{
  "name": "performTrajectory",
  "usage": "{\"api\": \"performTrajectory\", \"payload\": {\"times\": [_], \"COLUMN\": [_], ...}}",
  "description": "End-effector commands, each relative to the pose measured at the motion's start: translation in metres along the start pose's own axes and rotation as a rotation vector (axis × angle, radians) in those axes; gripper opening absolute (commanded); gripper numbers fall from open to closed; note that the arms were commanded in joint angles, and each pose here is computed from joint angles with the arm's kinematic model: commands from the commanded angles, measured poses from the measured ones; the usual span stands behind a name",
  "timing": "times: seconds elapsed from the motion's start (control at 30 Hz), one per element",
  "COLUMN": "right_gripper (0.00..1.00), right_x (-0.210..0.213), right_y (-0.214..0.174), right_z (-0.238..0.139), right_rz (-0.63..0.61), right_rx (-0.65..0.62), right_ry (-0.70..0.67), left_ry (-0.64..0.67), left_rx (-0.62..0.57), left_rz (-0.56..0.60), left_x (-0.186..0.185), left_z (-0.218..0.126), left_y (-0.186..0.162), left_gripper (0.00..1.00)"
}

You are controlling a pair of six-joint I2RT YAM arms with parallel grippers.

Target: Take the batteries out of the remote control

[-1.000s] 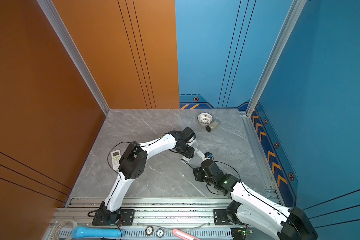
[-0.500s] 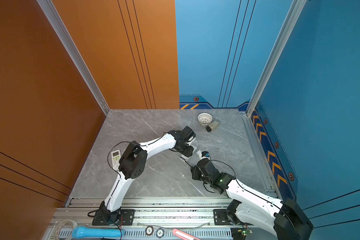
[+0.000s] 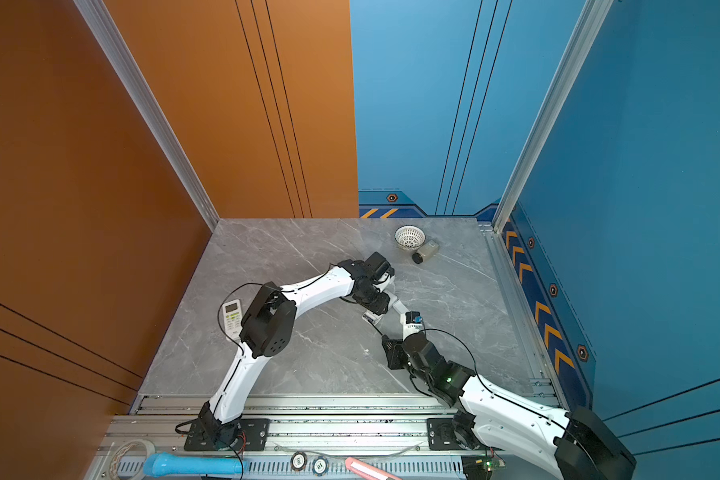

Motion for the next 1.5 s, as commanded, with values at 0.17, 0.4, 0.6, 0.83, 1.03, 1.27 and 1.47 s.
{"api": "performTrajectory", "payload": {"times": [0.17, 0.4, 0.6, 0.83, 1.03, 1.27, 1.47], "right_gripper": [0.00, 0.00, 0.00, 0.00, 0.00, 0.00, 0.00], "right_x": [0.022, -0.010, -0.012, -0.012, -0.010, -0.014, -0.016], "right_y": [0.018, 0.001, -0.001, 0.001, 0.006, 0.003, 0.000], "right_z": [-0.010, -0.031, -0.038, -0.030, -0.027, -0.038, -0.032], "right_rz": [-0.011, 0.047, 0.079, 0.073, 0.085, 0.111, 0.117], "right_rx": [-0.075, 0.085, 0.162, 0.204, 0.198, 0.207, 0.212], "right_ry": [0.089, -0.100, -0.154, -0.189, -0.181, -0.183, -0.188], "left_ry": [-0.066, -0.025, -0.017, -0.013, -0.015, -0.008, -0.009], "left_rx": [0.038, 0.030, 0.037, 0.041, 0.039, 0.034, 0.037], "left_rz": [0.006, 0.033, 0.041, 0.053, 0.059, 0.059, 0.063], "left_x": [-0.021, -0.014, -0.016, -0.019, -0.021, -0.019, -0.019], "left_z": [0.008, 0.005, 0.006, 0.007, 0.007, 0.007, 0.009], "left_y": [-0.008, -0.008, -0.012, -0.014, -0.013, -0.011, -0.012], "left_gripper": [0.00, 0.00, 0.00, 0.00, 0.00, 0.00, 0.00]}}
Point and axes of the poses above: each gripper's point midway between its finger pads, its own z axis out along the fingers, its own x axis along the line the jaws close on, y = z × x, the point moved 2 cm from there along -z, back along the fingers, and after that the axes turned 2 degrees about z, right-handed, at the moved point
